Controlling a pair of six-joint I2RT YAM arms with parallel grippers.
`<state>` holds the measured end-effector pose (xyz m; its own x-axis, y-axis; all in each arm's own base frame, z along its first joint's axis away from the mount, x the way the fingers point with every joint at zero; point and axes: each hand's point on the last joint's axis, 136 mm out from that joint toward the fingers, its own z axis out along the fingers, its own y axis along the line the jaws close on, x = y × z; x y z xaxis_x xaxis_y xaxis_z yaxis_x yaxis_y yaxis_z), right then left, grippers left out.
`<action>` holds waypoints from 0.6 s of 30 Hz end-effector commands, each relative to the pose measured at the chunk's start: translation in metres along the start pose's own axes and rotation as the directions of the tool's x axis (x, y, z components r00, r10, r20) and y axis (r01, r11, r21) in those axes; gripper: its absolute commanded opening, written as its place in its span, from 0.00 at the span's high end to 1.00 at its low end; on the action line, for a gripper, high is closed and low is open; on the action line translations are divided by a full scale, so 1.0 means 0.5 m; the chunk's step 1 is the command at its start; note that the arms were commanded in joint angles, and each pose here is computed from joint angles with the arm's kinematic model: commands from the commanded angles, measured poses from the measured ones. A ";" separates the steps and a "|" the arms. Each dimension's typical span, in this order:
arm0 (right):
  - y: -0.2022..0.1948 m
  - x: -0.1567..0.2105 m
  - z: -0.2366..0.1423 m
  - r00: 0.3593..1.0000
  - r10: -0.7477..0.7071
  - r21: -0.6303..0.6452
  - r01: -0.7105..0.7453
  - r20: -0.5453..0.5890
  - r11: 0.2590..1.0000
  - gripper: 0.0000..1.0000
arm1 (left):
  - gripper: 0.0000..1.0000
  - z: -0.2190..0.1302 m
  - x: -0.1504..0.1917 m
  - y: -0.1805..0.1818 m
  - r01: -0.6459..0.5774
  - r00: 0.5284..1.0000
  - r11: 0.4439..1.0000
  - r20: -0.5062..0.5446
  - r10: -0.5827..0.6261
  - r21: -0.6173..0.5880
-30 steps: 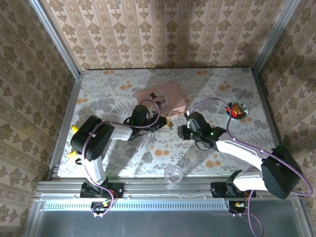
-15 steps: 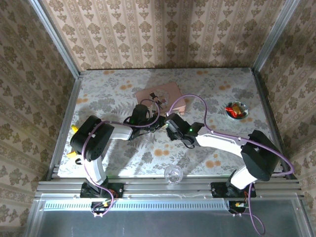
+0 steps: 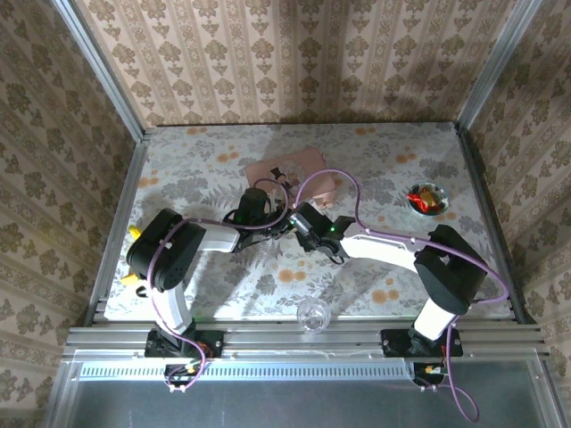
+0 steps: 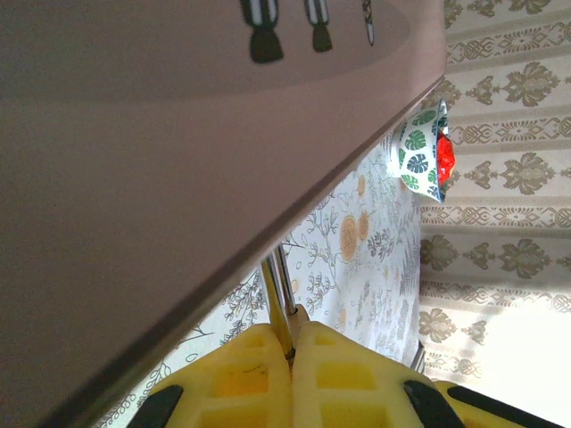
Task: Unlock a padlock with a key
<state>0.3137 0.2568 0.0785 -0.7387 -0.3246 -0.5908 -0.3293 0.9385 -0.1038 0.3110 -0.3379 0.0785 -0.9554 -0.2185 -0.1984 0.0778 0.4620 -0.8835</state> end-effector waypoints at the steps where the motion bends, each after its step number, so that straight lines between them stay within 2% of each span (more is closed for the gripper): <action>1: -0.012 -0.017 0.001 0.999 -0.034 0.061 0.034 0.010 0.998 0.68 | 1.00 -0.008 0.030 0.083 0.183 0.981 0.973 -0.035 -0.190 -0.138; 18: -0.009 -0.018 0.047 0.995 -0.099 0.114 0.099 -0.007 0.989 0.66 | 1.00 -0.004 0.034 0.086 0.176 0.981 0.974 -0.051 -0.185 -0.139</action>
<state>0.3288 0.2570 0.0608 -0.7257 -0.4014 -0.5587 -0.3396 0.9153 -0.2165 0.3109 -0.3381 0.0783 -0.9565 -0.2144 -0.1979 0.0785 0.4644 -0.8822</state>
